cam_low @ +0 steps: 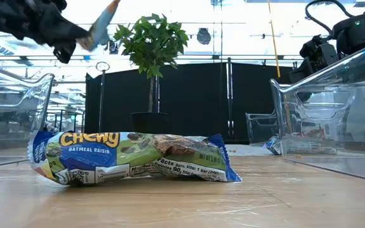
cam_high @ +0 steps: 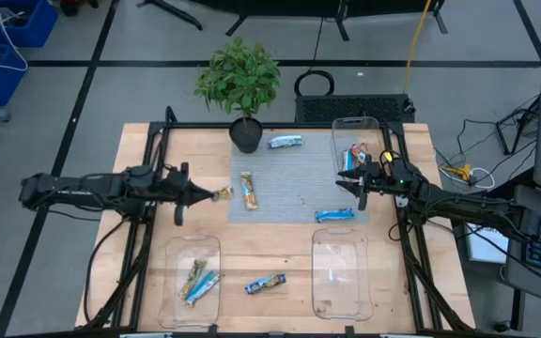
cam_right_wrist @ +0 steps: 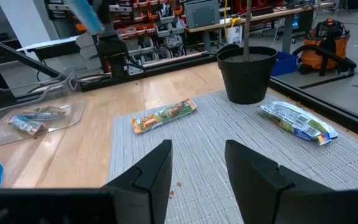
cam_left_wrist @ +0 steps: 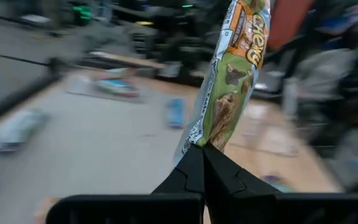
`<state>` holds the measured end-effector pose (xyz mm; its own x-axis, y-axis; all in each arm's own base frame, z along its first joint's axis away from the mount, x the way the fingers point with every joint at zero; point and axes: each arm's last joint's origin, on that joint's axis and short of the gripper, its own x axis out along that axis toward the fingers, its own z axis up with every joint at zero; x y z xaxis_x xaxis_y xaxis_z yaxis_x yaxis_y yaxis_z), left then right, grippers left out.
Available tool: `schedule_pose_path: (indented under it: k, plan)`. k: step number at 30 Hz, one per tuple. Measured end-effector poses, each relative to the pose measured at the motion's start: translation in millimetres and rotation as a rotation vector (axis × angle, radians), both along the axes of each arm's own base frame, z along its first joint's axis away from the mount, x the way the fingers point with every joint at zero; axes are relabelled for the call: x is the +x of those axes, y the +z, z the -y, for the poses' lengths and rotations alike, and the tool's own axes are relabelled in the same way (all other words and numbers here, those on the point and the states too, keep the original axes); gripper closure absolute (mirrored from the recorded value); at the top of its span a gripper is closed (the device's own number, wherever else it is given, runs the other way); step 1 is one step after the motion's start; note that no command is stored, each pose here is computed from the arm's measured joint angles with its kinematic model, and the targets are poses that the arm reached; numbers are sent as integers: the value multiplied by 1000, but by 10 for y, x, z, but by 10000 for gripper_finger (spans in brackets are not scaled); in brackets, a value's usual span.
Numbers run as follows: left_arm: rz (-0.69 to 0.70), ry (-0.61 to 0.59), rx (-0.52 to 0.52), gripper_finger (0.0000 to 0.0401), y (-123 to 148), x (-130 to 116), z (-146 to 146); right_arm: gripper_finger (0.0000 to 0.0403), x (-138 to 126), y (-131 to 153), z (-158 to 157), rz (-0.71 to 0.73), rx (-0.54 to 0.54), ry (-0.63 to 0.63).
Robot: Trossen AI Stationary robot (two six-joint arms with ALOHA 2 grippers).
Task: Pick and place Granola Bars by type
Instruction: Put the yellow granola bar into the bottom left transparent bin
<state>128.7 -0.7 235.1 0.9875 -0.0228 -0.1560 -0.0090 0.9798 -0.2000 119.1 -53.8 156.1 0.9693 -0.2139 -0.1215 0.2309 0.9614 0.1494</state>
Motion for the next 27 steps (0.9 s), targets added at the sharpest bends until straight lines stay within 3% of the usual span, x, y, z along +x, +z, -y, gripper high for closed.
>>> schedule_pose_path:
  k: [9,12,18,22,27]
  plan:
    - [-19,-300,-317,401,43,-73,231,264,0,-1,0,3,19,-2]
    - [-55,-353,-349,401,25,-65,307,264,0,-1,0,4,19,-3]
    - [-19,-356,-262,401,43,-67,391,264,0,0,0,5,23,-3]
    - [76,-366,-66,401,187,-114,485,264,0,0,0,5,26,-3]
    - [91,-204,120,401,298,-189,559,264,-1,-6,-1,0,30,-3]
